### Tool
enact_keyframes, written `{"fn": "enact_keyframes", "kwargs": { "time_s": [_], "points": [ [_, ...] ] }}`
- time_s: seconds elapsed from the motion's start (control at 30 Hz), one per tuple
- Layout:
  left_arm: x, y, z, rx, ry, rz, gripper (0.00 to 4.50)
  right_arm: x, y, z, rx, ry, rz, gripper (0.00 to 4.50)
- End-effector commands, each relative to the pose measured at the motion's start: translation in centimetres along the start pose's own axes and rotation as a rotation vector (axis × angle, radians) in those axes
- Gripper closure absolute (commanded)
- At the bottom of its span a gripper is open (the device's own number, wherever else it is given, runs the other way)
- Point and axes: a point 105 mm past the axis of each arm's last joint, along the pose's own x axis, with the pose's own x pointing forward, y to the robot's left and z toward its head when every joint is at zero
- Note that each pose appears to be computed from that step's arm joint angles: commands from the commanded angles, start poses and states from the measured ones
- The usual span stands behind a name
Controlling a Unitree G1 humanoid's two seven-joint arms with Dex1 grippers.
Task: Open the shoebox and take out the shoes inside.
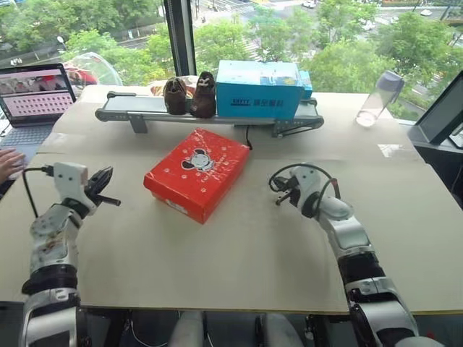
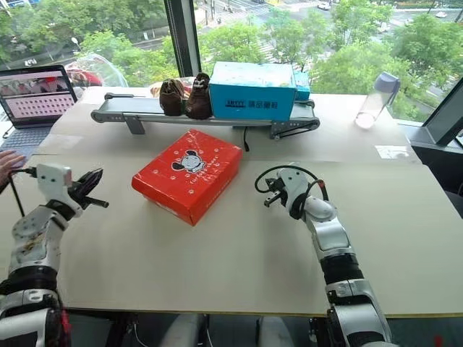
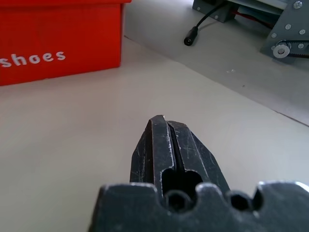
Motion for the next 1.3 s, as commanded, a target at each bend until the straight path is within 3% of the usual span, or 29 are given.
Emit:
{"fn": "enact_keyframes", "kwargs": {
  "time_s": [0.03,0.27,0.47,0.63,0.77,1.07,1.23,1.3],
  "points": [
    [2.0,-1.7,0.6,0.035,-0.016,-0.066,4.50,1.8,1.1,1.2,-0.034,-0.011,0.049,4.45],
    [4.3,-9.2,0.5,0.010,-0.038,-0.331,4.50,4.2,2.9,0.5,-0.059,0.049,0.138,4.45],
    [2.6,-15.5,1.3,-0.086,-0.051,-0.570,4.50,4.3,2.4,1.7,-0.037,0.022,0.160,4.45],
    [0.5,-19.4,1.3,-0.137,-0.016,-0.684,4.50,2.8,3.0,1.8,-0.044,0.042,0.247,4.45],
    [-0.6,-22.0,0.7,-0.158,0.036,-0.761,4.50,-0.4,4.1,1.6,-0.053,0.104,0.361,4.45],
    [-4.2,-23.8,0.9,-0.187,0.125,-0.893,4.50,-6.0,6.1,0.1,-0.003,0.241,0.446,4.45],
    [-4.8,-22.3,1.3,-0.151,0.143,-0.858,4.50,-5.8,4.4,-1.0,0.003,0.259,0.354,4.45],
    [-4.2,-20.1,1.8,-0.125,0.138,-0.789,4.50,-6.0,2.6,-1.8,-0.028,0.289,0.299,4.45]
  ]
}}
